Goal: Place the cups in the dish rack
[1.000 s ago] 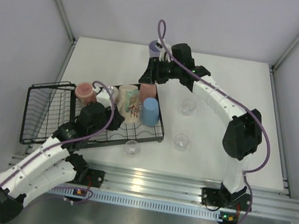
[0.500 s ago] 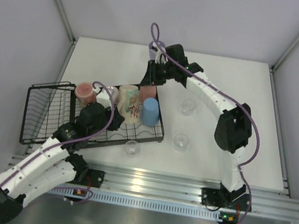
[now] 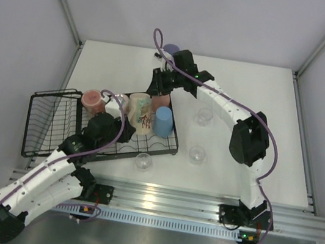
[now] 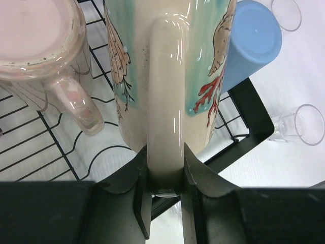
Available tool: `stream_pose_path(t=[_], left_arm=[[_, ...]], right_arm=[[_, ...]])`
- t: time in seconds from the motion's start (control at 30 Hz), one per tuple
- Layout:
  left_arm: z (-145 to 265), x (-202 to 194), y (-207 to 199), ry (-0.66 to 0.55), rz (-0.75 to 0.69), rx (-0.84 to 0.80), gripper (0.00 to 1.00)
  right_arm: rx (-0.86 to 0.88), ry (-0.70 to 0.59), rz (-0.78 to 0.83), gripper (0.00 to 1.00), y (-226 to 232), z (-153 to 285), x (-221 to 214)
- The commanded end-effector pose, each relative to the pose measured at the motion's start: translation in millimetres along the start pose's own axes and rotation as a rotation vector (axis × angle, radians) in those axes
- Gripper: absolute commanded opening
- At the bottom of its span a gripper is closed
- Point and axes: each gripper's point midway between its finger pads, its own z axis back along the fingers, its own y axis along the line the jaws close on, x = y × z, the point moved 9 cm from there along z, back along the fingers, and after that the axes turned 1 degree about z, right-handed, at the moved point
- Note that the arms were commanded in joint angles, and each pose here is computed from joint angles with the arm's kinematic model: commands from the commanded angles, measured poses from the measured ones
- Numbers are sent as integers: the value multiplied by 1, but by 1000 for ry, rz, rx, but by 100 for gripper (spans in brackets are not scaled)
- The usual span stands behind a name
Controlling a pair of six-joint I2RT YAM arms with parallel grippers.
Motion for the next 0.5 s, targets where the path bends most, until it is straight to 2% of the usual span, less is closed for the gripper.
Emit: stream_pose_path(t=[0.0, 0.47], left_arm=[[2, 32, -19, -196, 35, -117, 0], [-8, 12, -16, -109, 21, -127, 0]], right_arm=[[129, -96, 126, 20, 32, 12, 18], [208, -113, 248, 18, 53, 13, 11]])
